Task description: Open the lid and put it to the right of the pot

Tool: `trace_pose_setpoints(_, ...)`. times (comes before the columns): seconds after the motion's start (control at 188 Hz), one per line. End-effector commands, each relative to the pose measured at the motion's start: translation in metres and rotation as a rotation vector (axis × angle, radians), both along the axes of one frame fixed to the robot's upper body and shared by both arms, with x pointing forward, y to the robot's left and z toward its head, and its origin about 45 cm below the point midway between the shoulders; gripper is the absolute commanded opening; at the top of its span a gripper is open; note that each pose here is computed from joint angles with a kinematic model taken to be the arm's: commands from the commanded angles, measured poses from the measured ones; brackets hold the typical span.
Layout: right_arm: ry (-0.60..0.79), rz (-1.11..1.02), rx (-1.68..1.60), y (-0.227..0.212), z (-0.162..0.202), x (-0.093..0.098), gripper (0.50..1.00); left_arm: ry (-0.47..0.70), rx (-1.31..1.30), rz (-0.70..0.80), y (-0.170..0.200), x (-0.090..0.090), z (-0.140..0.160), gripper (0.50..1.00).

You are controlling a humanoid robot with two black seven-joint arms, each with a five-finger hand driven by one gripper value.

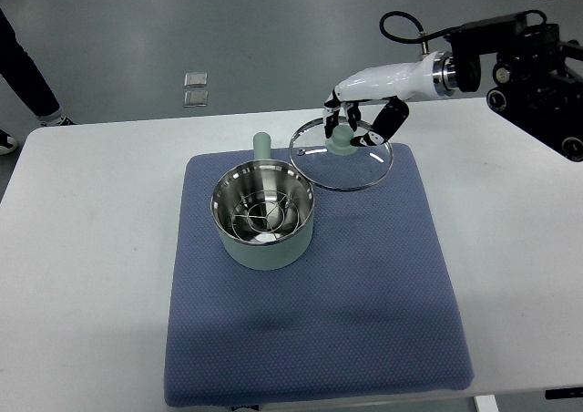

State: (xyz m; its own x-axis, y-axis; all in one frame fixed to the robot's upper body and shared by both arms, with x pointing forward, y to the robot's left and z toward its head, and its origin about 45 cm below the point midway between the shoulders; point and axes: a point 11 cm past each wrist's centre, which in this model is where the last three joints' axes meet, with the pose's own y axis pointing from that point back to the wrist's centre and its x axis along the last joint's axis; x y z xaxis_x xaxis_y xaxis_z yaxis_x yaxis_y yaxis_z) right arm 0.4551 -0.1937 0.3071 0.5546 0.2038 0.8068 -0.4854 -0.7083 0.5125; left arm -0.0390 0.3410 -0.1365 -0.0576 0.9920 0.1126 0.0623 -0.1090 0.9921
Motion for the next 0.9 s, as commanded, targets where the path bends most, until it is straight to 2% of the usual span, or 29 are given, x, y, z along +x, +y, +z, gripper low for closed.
trace_pose_setpoints(0.0,0.020,-0.028,-0.001,-0.025,-0.009,-0.003,0.500,0.000,0.000,0.000,0.000,0.000,0.000,1.000)
trace_pose_setpoints(0.048,0.020,-0.028,-0.001,-0.025,-0.009,-0.003,0.500,0.000,0.000,0.000,0.000,0.000,0.000,1.000)
trace_pose_setpoints(0.053,0.039,-0.040,-0.003,-0.034,-0.019,-0.007,0.500,0.000,0.000,0.000,0.000,0.000,0.000,1.000)
trace_pose_setpoints(0.085,0.050,-0.046,-0.003,-0.038,-0.026,-0.010,0.500,0.000,0.000,0.000,0.000,0.000,0.000,1.000)
trace_pose_setpoints(0.223,0.089,-0.051,0.002,-0.041,-0.055,-0.021,0.500,0.000,0.000,0.000,0.000,0.000,0.000,1.000)
trace_pose_setpoints(0.281,0.090,-0.049,0.004,-0.040,-0.056,-0.022,0.500,0.000,0.000,0.000,0.000,0.000,0.000,1.000)
trace_pose_setpoints(0.287,0.104,-0.048,0.010,-0.039,-0.066,-0.026,0.500,0.000,0.000,0.000,0.000,0.000,0.000,1.000)
trace_pose_setpoints(0.536,0.142,-0.042,0.022,-0.034,-0.085,-0.035,0.500,0.000,0.000,0.000,0.000,0.000,0.000,1.000)
trace_pose_setpoints(0.541,0.141,-0.042,0.026,-0.033,-0.087,-0.036,0.573,0.000,0.000,0.000,0.000,0.000,0.000,1.000)
trace_pose_setpoints(0.578,0.139,-0.043,0.028,-0.033,-0.088,-0.037,0.596,0.000,0.000,0.000,0.000,0.000,0.000,1.000)
trace_pose_setpoints(0.6,0.137,-0.042,0.030,-0.033,-0.089,-0.037,0.627,0.000,0.000,0.000,0.000,0.000,0.000,1.000)
trace_pose_setpoints(0.605,0.136,-0.044,0.030,-0.033,-0.089,-0.037,0.655,0.000,0.000,0.000,0.000,0.000,0.000,1.000)
trace_pose_setpoints(0.61,0.136,-0.044,0.030,-0.033,-0.089,-0.037,0.656,0.000,0.000,0.000,0.000,0.000,0.000,1.000)
trace_pose_setpoints(0.616,0.135,-0.043,0.031,-0.033,-0.089,-0.037,0.686,0.000,0.000,0.000,0.000,0.000,0.000,1.000)
trace_pose_setpoints(0.621,0.135,-0.043,0.031,-0.032,-0.089,-0.037,0.686,0.000,0.000,0.000,0.000,0.000,0.000,1.000)
trace_pose_setpoints(0.626,0.136,-0.043,0.032,-0.032,-0.089,-0.037,0.717,0.000,0.000,0.000,0.000,0.000,0.000,1.000)
trace_pose_setpoints(0.637,0.136,-0.043,0.032,-0.032,-0.089,-0.037,0.717,0.000,0.000,0.000,0.000,0.000,0.000,1.000)
trace_pose_setpoints(0.642,0.136,-0.042,0.033,-0.032,-0.089,-0.037,0.747,0.000,0.000,0.000,0.000,0.000,0.000,1.000)
trace_pose_setpoints(0.647,0.136,-0.042,0.033,-0.032,-0.089,-0.037,0.748,0.000,0.000,0.000,0.000,0.000,0.000,1.000)
trace_pose_setpoints(0.663,0.135,-0.042,0.034,-0.032,-0.089,-0.037,0.790,0.000,0.000,0.000,0.000,0.000,0.000,1.000)
trace_pose_setpoints(0.711,0.137,-0.049,0.035,-0.034,-0.090,-0.036,0.840,0.000,0.000,0.000,0.000,0.000,0.000,1.000)
trace_pose_setpoints(0.738,0.140,-0.053,0.041,-0.034,-0.090,-0.036,0.887,0.000,0.000,0.000,0.000,0.000,0.000,1.000)
trace_pose_setpoints(0.759,0.142,-0.058,0.046,-0.034,-0.090,-0.036,0.903,0.000,0.000,0.000,0.000,0.000,0.000,1.000)
trace_pose_setpoints(0.897,0.181,-0.106,0.157,-0.034,-0.081,-0.033,0.913,0.000,0.000,0.000,0.000,0.000,0.000,1.000)
